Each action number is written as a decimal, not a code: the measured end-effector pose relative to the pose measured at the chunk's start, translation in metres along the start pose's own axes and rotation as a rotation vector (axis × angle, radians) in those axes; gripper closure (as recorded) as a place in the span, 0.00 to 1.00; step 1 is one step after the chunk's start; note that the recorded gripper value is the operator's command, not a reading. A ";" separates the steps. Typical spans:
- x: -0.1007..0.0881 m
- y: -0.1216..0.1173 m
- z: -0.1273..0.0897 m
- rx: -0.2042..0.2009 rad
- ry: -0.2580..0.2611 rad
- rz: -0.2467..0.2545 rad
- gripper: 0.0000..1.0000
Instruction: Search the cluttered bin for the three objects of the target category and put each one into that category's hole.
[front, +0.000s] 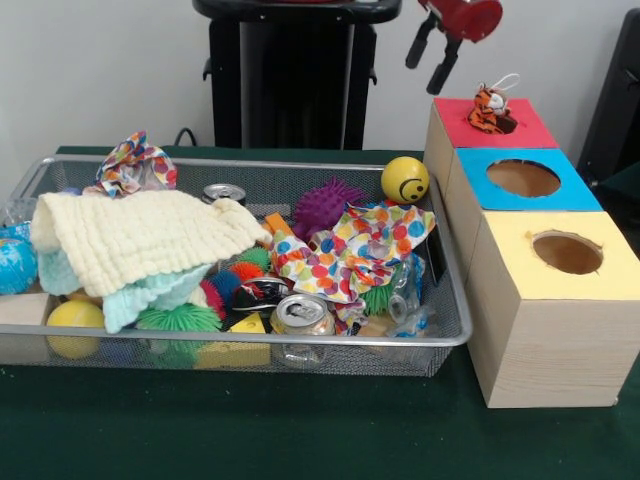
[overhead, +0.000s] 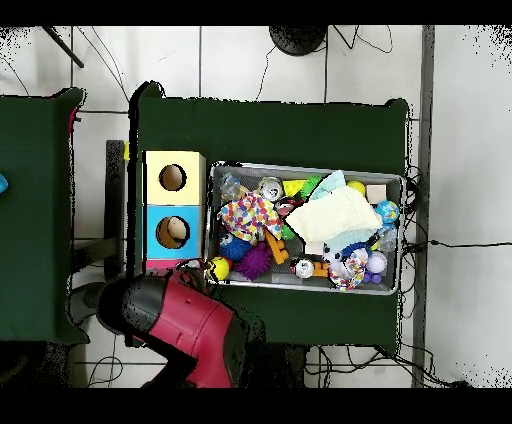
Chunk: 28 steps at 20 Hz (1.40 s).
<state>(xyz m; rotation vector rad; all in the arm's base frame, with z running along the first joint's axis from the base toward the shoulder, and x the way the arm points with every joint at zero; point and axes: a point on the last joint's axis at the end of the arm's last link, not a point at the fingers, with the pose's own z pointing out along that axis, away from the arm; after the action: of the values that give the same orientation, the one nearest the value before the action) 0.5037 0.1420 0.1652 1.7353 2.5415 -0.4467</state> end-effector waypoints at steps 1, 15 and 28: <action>-0.006 0.000 -0.007 0.003 0.012 0.007 0.00; -0.105 0.019 -0.078 -0.088 0.136 0.168 0.00; -0.164 0.053 -0.093 -0.167 0.131 0.215 0.00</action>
<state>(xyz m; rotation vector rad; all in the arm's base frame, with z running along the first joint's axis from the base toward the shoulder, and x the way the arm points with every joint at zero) 0.6267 0.0346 0.2736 2.0021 2.3555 -0.1108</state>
